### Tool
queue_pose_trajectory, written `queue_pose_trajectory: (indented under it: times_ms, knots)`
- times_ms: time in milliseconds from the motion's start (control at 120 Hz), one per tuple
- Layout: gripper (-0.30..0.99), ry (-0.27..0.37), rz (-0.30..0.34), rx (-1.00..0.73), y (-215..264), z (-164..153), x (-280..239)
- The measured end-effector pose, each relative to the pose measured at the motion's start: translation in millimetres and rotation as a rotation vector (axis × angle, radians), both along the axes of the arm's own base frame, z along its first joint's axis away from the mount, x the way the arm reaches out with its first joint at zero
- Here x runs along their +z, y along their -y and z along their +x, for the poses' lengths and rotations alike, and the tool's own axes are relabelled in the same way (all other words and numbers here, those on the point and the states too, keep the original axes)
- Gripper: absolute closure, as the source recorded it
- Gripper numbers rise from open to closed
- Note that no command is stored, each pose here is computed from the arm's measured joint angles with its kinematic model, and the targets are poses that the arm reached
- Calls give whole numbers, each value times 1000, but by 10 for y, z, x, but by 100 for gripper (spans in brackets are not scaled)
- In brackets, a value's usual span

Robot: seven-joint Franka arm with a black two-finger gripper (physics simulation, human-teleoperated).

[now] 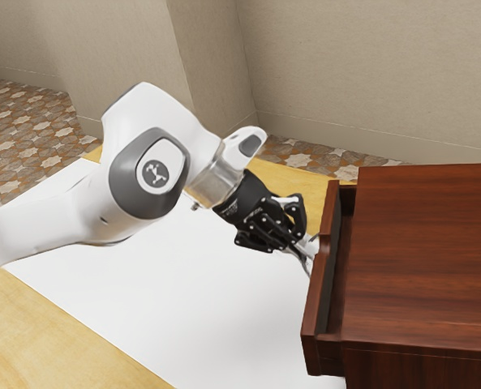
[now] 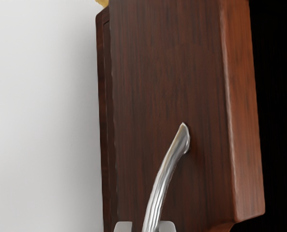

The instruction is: Pull the drawer handle with one arm to open the drawer

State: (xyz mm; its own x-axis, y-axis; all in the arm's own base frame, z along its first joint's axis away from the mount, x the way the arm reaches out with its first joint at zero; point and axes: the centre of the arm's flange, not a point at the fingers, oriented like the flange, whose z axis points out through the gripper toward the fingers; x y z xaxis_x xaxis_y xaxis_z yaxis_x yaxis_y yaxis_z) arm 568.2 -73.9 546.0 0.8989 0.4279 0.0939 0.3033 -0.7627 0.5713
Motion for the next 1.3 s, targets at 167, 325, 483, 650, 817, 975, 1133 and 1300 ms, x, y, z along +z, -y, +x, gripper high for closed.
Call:
queue_pose_trajectory:
  times_ms: [167,325,483,650,817,975,1133,1300]
  knots:
    - [73,-4,7,11,-103,-13,-24]
    - [72,-1,12,10,-132,-105,-4]
    - [73,-4,14,3,-119,-143,-24]
    - [72,-9,18,5,-158,-166,-57]
    - [72,-3,19,17,-254,-177,-35]
    - [72,1,22,15,-272,-250,-21]
    - [72,3,25,12,-277,-313,-11]
    - [73,5,25,22,-350,-356,-3]
